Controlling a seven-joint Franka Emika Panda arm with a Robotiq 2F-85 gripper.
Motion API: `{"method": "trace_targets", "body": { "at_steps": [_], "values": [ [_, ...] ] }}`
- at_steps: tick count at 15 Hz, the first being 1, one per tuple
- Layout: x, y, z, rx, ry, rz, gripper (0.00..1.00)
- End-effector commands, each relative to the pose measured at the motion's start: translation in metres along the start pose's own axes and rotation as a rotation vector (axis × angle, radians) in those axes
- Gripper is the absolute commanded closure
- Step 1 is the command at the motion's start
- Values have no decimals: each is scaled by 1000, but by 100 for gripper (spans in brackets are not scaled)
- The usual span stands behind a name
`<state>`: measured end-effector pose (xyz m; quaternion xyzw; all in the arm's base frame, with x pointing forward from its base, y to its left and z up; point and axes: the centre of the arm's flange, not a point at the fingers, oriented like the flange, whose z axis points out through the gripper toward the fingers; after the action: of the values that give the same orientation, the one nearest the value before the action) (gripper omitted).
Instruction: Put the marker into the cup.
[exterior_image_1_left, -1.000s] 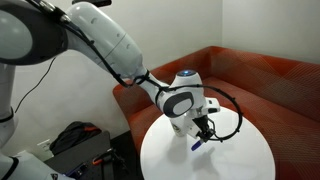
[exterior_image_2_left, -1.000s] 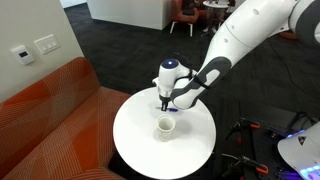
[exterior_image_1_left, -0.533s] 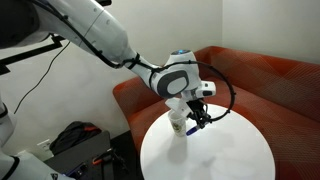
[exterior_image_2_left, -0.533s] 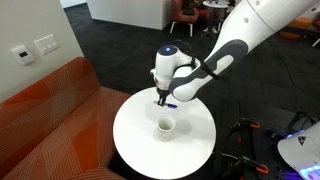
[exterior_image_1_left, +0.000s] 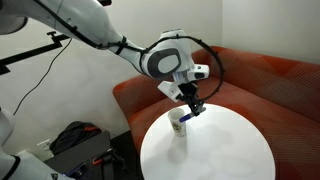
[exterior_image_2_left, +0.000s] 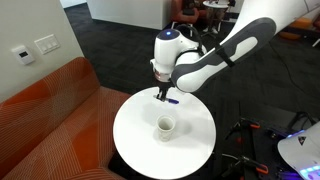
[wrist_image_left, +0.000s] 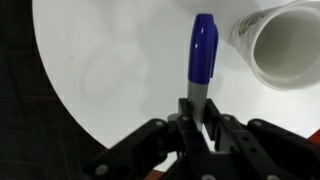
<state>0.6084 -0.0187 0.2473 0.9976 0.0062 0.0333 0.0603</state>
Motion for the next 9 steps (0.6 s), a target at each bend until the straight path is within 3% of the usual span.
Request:
{"method": "trace_targets", "body": {
  "at_steps": [1, 6, 7, 9],
  "values": [
    [-11, 3, -43, -30, -38, 6, 95],
    [-20, -3, -71, -56, -74, -11, 95],
    [-8, 7, -56, -38, -59, -20, 82],
    [-10, 2, -62, -40, -61, -22, 82]
  ]
}}
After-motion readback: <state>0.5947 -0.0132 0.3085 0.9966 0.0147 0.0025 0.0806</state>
